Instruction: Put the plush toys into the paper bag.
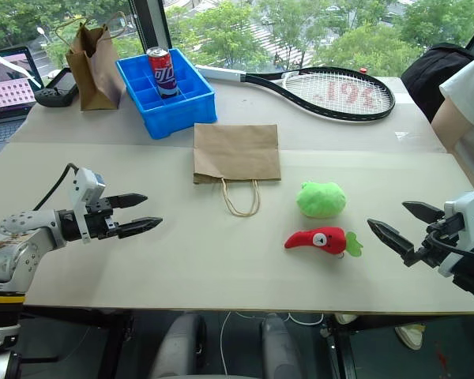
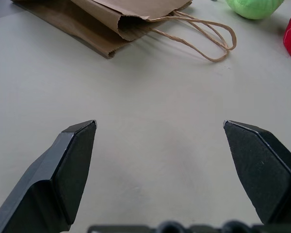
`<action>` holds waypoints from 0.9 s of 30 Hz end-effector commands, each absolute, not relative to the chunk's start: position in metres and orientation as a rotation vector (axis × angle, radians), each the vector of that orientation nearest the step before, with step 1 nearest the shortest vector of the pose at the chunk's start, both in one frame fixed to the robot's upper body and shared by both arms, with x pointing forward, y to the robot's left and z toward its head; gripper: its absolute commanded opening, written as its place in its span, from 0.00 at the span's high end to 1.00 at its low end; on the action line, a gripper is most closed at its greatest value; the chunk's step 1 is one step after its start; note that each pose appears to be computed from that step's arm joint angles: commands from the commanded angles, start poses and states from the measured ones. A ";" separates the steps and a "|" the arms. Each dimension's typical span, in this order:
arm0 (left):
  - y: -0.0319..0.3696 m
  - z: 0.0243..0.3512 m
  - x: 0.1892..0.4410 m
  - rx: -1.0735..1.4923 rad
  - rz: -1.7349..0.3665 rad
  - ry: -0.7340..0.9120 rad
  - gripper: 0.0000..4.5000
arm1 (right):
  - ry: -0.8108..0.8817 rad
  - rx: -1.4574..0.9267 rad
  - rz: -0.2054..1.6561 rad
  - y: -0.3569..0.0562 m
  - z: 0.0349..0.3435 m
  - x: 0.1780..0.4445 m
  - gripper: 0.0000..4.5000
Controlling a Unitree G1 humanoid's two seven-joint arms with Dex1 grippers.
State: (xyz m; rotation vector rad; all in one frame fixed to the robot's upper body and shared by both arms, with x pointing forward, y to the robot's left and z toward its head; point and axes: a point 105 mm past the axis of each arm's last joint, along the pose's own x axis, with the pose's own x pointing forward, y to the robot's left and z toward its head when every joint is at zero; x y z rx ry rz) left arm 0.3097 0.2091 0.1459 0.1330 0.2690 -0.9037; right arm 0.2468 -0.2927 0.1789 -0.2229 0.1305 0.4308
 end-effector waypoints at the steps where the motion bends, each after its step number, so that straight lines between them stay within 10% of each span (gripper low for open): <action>1: 0.201 0.181 0.308 0.072 -0.994 0.207 0.00 | 0.065 -0.223 0.495 -0.278 0.199 0.247 0.00; 5: 0.187 0.228 0.305 0.004 -1.164 0.130 0.00 | 0.055 -0.172 0.679 -0.244 0.222 0.243 0.00; 14: 0.145 0.222 0.320 0.408 -1.390 0.104 0.00 | 0.149 -0.170 1.084 -0.138 0.233 0.240 0.00; 27: 0.092 0.189 0.357 0.742 -1.548 0.003 0.00 | 0.154 -0.208 1.041 -0.121 0.222 0.238 0.00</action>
